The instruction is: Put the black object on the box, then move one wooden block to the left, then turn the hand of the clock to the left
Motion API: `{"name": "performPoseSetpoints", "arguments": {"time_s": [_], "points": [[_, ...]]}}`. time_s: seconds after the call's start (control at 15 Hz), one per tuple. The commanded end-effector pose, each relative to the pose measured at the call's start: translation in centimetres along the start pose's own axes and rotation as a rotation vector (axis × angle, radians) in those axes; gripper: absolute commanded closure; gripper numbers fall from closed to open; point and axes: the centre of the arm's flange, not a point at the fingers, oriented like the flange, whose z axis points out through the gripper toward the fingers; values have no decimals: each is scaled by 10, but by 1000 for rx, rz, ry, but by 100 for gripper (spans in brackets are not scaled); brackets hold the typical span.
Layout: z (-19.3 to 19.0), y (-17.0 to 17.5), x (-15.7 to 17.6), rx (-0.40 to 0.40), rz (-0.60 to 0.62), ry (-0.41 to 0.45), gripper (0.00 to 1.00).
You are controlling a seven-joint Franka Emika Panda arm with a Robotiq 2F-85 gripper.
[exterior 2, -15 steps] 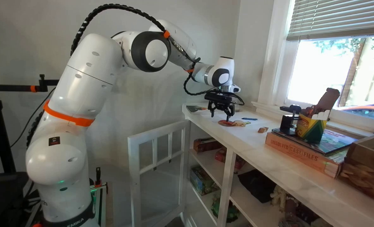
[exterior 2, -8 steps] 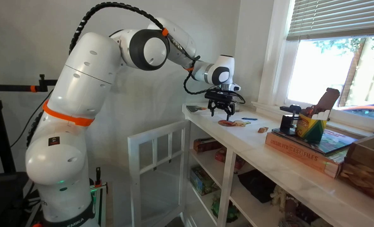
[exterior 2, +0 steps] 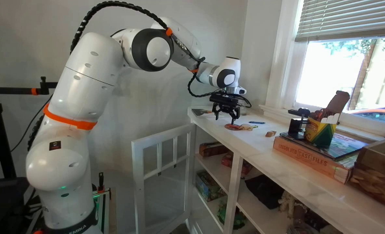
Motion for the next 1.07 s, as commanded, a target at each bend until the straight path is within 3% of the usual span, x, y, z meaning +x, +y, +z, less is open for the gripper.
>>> {"name": "performPoseSetpoints", "arguments": {"time_s": [0.0, 1.0], "points": [[-2, -3, -15, 24, -21, -20, 0], [0, 3, -23, 18, -57, -46, 0]]}}
